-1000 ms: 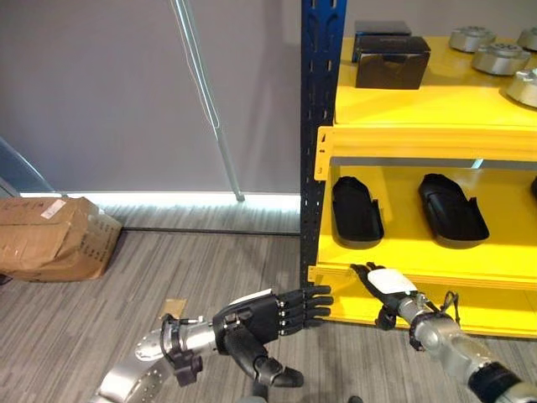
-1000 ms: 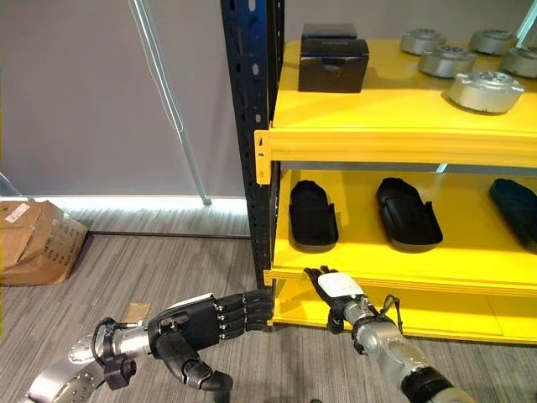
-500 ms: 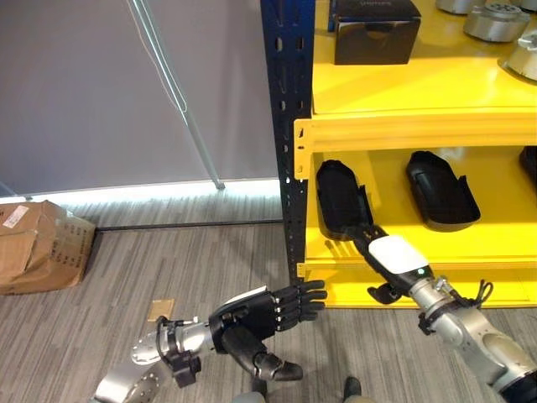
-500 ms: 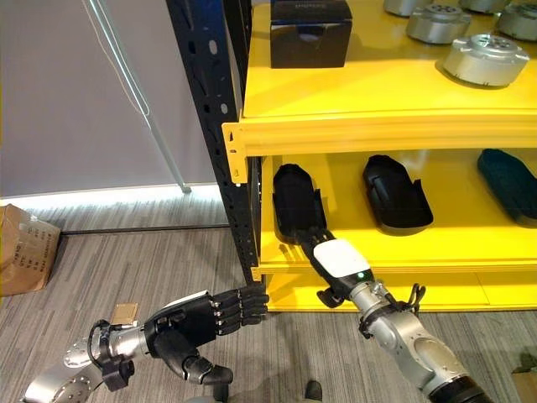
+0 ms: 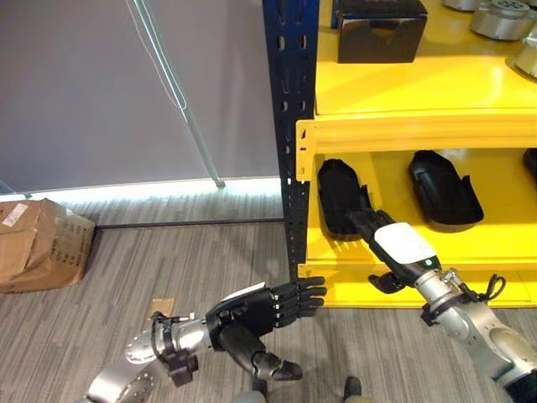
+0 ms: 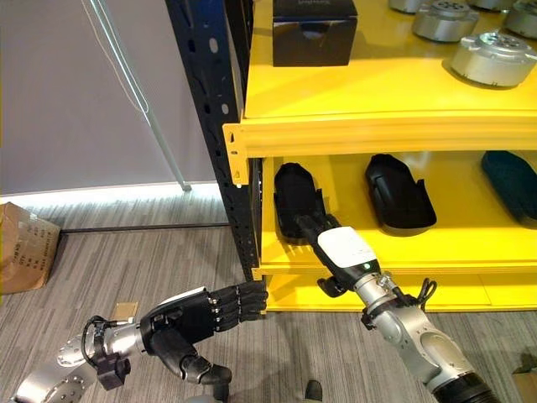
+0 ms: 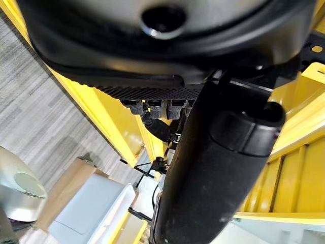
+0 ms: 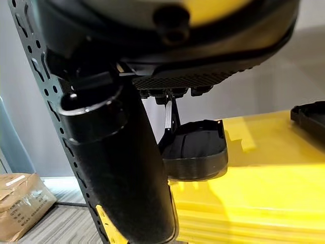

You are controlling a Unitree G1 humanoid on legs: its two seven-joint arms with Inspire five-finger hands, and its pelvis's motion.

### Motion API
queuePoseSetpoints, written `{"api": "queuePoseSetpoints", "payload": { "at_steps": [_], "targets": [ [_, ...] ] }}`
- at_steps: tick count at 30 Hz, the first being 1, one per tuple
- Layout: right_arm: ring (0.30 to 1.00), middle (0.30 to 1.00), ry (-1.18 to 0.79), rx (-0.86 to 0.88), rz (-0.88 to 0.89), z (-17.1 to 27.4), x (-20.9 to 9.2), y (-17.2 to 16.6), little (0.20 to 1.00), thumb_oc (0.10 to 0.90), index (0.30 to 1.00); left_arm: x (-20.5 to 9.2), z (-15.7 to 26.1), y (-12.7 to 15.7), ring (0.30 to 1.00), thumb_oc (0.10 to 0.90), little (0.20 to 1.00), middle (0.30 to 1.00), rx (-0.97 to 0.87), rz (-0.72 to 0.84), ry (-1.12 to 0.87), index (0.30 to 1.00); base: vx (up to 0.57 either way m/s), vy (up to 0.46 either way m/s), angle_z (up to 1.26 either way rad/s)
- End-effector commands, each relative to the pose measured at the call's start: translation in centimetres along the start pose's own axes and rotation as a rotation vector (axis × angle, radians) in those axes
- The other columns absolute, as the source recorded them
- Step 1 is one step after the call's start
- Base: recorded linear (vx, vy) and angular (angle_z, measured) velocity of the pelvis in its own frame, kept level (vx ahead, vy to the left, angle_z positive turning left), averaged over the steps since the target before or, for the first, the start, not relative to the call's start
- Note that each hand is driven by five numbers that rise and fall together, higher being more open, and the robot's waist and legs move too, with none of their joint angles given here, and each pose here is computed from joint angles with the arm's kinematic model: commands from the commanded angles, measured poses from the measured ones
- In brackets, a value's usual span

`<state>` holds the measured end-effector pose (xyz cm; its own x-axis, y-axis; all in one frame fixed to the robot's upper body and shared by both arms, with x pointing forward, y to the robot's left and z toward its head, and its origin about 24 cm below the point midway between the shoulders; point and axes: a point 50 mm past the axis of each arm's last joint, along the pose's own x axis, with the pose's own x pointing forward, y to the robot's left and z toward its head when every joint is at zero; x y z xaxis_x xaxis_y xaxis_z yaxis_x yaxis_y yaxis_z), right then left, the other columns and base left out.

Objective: Move parts from the plastic box to the shelf.

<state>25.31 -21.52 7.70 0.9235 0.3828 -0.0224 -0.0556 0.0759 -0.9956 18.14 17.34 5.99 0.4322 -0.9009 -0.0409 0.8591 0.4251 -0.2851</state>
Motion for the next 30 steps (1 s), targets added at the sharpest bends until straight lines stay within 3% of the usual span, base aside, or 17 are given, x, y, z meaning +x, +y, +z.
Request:
{"api": "queuePoseSetpoints", "payload": {
  "at_steps": [1,12,30],
  "targets": [
    [1.0,1.0,-0.073,-0.044,-0.106,0.5,2.4,-3.9,1.0,0.9,1.0,0.6,3.9,-0.3,1.0,0.9,1.0,1.0,0.127,-0.074,-0.158,1.0,0.0,0.0,0.0],
    [1.0,1.0,-0.146,-0.087,0.006,1.3,3.8,-2.8,1.0,0.9,1.0,1.0,3.4,-0.2,1.0,0.9,1.0,1.0,0.105,-0.078,-0.133,1.0,0.0,-0.003,0.04],
    [1.0,1.0,-0.123,-0.122,0.038,0.7,4.7,-2.7,1.0,0.9,1.0,0.9,3.1,-0.1,1.0,0.9,1.0,1.0,0.084,-0.095,-0.113,1.0,0.01,0.0,0.02]
  ]
}}
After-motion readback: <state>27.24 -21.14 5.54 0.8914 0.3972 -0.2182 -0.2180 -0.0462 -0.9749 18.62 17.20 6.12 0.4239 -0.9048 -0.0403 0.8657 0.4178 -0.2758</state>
